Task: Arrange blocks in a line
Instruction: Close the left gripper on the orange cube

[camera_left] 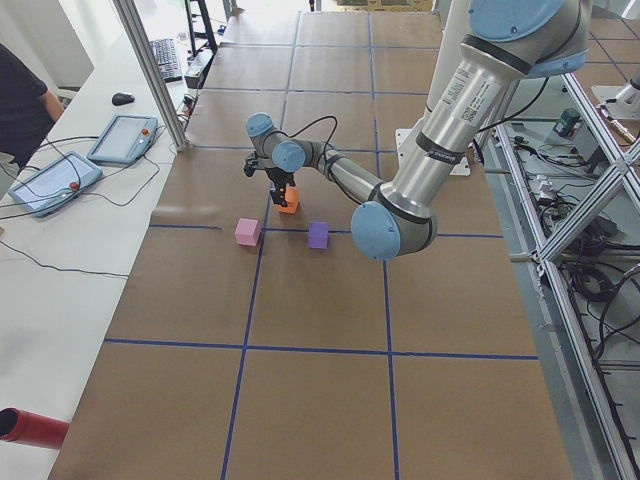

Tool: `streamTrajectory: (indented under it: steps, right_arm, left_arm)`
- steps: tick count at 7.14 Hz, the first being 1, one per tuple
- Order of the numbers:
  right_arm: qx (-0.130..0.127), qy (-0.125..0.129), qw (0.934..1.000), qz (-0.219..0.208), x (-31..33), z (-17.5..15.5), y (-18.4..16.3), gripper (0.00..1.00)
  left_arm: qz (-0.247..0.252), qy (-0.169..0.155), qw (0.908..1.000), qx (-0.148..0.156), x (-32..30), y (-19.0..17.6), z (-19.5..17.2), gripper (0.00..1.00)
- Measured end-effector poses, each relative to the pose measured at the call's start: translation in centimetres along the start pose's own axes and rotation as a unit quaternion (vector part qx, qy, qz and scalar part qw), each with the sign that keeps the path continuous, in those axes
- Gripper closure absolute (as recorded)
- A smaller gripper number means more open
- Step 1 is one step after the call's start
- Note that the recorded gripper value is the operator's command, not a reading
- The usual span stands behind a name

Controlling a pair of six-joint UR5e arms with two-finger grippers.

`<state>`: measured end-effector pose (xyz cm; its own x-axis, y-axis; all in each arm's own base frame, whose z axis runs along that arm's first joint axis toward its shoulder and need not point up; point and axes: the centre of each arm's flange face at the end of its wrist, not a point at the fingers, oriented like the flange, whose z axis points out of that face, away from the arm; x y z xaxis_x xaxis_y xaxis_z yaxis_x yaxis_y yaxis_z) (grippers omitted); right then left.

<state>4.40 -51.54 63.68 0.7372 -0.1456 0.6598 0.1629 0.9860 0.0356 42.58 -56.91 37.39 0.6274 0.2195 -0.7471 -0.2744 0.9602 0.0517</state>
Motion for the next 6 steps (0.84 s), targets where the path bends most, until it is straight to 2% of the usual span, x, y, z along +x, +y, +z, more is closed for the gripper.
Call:
streamTrajectory:
  steps: [2, 6]
  right_arm:
    - [0.0, 0.0, 1.0, 0.0, 0.0, 0.0, 0.0, 0.0]
    - [0.0, 0.0, 1.0, 0.0, 0.0, 0.0, 0.0, 0.0]
  left_arm:
    - [-0.01, 0.002, 0.9999, 0.002, 0.2, -0.4, 0.7, 0.03]
    - [-0.016, 0.006, 0.9999, -0.001, 0.7, -0.1, 2.0, 0.22]
